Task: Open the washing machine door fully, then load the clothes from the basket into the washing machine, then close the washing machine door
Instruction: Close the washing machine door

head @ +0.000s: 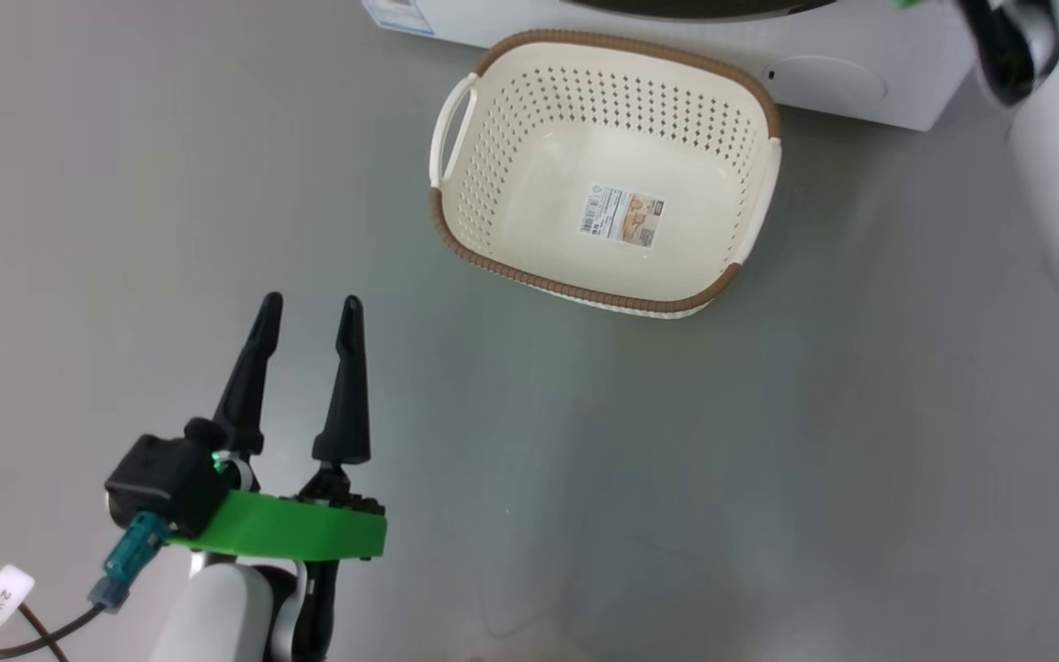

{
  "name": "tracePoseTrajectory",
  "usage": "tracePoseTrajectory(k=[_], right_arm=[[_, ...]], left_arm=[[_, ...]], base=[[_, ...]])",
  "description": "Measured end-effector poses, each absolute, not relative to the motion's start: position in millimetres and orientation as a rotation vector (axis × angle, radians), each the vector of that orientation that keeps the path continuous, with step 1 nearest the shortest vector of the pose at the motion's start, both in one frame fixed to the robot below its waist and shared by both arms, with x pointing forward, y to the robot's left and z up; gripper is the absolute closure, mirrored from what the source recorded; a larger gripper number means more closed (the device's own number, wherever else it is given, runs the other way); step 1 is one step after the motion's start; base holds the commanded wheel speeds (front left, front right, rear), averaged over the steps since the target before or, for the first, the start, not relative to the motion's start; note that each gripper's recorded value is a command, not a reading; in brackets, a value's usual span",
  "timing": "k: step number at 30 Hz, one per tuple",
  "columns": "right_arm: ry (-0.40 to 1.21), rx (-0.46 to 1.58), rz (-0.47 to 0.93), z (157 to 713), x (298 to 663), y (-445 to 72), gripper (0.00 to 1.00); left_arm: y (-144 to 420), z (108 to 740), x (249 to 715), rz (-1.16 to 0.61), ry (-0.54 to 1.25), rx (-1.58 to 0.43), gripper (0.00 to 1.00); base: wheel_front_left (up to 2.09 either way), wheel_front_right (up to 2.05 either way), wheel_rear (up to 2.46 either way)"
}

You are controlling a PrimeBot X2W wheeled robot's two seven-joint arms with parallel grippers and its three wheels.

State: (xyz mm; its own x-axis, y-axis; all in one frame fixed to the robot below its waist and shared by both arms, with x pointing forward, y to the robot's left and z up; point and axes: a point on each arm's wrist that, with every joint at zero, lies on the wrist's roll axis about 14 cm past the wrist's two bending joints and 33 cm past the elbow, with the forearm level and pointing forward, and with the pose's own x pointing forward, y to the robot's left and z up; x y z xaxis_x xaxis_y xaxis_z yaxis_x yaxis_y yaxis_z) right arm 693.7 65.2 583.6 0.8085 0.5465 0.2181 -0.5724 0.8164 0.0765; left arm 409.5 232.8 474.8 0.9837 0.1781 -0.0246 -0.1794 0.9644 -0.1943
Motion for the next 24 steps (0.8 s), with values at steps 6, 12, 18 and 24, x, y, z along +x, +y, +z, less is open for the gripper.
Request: tracePoseTrajectory(k=[6, 12, 18, 24], right_arm=[[-0.187, 0.146, 0.637, 568.7, 665.6, 65.4, 1.00], [-0.164, 0.173, 0.639, 544.8, 629.9, 45.5, 1.00], [-0.140, 0.229, 0.554, 524.9, 596.7, 1.9, 0.37], [-0.081, 0.227, 0.493, 498.9, 553.3, -26.6, 0.00]], left_arm=[[230.3, 479.5, 412.2, 0.169, -0.010, -0.193, 0.00], [224.5, 485.3, 411.7, 0.151, -0.027, -0.196, 0.00], [217.9, 491.7, 411.1, 0.127, -0.046, -0.199, 0.00], [210.7, 490.1, 404.0, 0.102, -0.038, -0.189, 0.00]], base=[[0.00, 0.00, 0.00], [0.00, 0.00, 0.00], [0.00, 0.00, 0.00], [0.00, 0.00, 0.00]])
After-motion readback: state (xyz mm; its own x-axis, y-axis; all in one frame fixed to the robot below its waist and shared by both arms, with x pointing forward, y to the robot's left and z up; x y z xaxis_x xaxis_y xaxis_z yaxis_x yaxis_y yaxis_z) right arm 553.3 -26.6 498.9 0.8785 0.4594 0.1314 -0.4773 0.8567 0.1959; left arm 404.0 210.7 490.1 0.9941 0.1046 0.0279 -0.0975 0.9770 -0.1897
